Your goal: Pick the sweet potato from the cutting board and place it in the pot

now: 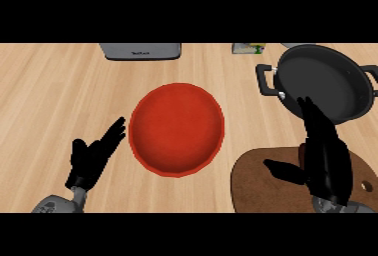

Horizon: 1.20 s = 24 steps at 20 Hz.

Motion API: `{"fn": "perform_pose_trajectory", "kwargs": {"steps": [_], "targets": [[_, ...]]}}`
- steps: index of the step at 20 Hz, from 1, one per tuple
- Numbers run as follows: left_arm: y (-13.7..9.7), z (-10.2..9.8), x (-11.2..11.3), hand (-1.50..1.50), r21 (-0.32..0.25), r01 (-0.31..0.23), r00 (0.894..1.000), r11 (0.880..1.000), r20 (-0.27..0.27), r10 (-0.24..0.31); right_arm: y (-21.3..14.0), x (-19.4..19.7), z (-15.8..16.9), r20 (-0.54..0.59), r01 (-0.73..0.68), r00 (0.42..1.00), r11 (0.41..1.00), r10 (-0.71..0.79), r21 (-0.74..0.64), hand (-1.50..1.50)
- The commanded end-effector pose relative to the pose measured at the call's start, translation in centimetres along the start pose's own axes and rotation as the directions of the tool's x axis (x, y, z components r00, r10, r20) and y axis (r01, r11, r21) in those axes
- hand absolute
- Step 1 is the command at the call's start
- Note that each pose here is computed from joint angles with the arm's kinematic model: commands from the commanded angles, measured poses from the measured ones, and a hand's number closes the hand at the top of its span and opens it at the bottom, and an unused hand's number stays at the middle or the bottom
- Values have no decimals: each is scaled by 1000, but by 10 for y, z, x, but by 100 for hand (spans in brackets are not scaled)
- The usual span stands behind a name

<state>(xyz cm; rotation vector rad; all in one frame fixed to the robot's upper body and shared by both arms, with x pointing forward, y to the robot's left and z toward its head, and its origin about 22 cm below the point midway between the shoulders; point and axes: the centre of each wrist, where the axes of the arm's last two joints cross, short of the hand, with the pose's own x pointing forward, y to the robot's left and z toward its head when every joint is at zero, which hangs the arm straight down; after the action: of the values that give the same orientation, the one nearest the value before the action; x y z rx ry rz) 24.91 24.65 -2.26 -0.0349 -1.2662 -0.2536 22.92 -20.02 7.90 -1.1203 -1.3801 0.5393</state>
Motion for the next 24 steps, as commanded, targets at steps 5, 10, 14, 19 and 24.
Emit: {"fn": "perform_pose_trajectory", "kwargs": {"steps": [5,10,14,19,24], "targets": [[11,-12,15,0,-28,12,1000,1000,8,-11,13,22,-23,-294,4,955,993,32,122,-150],[4,-8,5,0,-37,-9,1000,999,1,9,29,-12,-7,-360,-68,910,930,205,360,-150],[-2,-3,1,0,-22,8,1000,1000,3,-8,1,-47,-27,-370,-56,909,934,194,353,-150],[-11,-13,6,0,-28,24,999,999,25,-23,-9,-64,-2,-328,-122,918,945,224,304,-150],[-12,5,15,0,-28,-4,1000,1000,8,4,-15,-84,-1,-333,-78,929,965,162,250,-150]]}}
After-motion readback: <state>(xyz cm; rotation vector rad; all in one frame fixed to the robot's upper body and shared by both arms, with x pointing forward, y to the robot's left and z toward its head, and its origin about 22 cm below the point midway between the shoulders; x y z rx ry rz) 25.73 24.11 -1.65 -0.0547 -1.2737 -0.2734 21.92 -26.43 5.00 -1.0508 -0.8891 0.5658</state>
